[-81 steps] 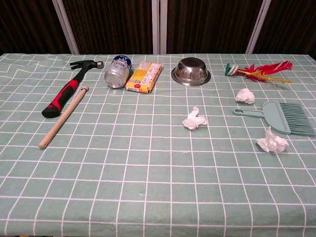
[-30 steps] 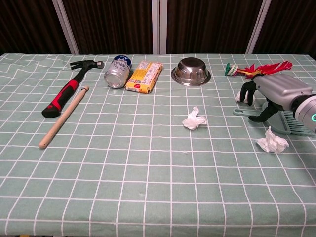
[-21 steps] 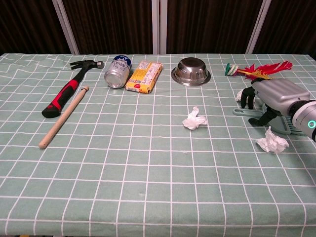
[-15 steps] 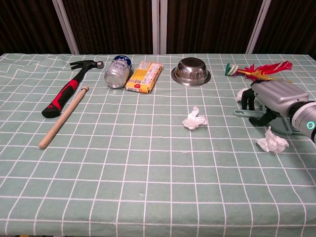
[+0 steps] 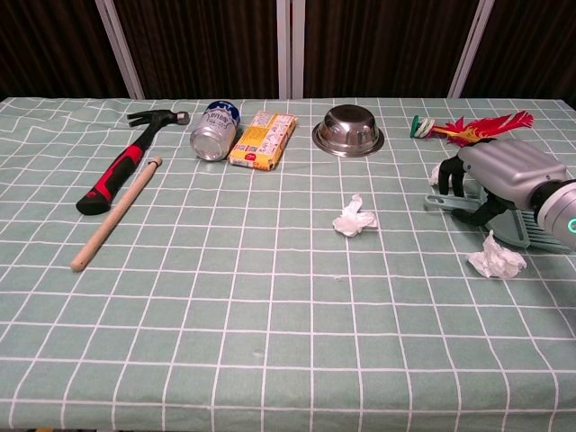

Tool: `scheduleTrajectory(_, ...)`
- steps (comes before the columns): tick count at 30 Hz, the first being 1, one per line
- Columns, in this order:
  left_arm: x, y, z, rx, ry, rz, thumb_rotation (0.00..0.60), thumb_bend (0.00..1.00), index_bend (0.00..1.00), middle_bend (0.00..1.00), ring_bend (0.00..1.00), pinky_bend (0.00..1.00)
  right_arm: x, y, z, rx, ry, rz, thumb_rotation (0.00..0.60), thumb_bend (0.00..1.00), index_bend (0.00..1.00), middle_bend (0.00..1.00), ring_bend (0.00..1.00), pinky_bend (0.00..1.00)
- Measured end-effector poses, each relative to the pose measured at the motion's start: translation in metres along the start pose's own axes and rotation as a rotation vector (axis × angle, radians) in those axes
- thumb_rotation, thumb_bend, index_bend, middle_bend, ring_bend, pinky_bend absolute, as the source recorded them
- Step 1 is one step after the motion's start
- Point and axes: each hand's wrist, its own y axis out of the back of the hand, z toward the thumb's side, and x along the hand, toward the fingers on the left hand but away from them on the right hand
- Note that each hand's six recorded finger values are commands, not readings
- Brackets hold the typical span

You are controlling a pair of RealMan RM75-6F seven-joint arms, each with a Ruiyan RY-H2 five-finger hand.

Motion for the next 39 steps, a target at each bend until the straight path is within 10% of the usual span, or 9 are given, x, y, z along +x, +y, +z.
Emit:
scheduleTrajectory(9,0.000,0.005,0.004,0.007,-0.002,0.005,0.600,0.00,0.15,0.13,0.05,0.05,0.010,0.052,-0.038,-0.162,0.014,-0.088,0.600,0.33,0.62,0.56,0.18,0.11)
scheduleTrajectory(25,-0.003,0.020,0.013,0.033,0.010,0.005,0.600,0.00,0.15,0.13,0.05,0.05,-0.063,0.071,-0.042,-0.560,0.168,-0.040,0.600,0.42,0.66,0.58,0.21,0.12)
scheduleTrajectory(39,-0.005,0.023,0.014,0.047,0.022,-0.003,0.600,0.00,0.15,0.13,0.05,0.05,-0.091,0.055,0.040,-0.825,0.354,0.086,0.600,0.44,0.66,0.59,0.21,0.13)
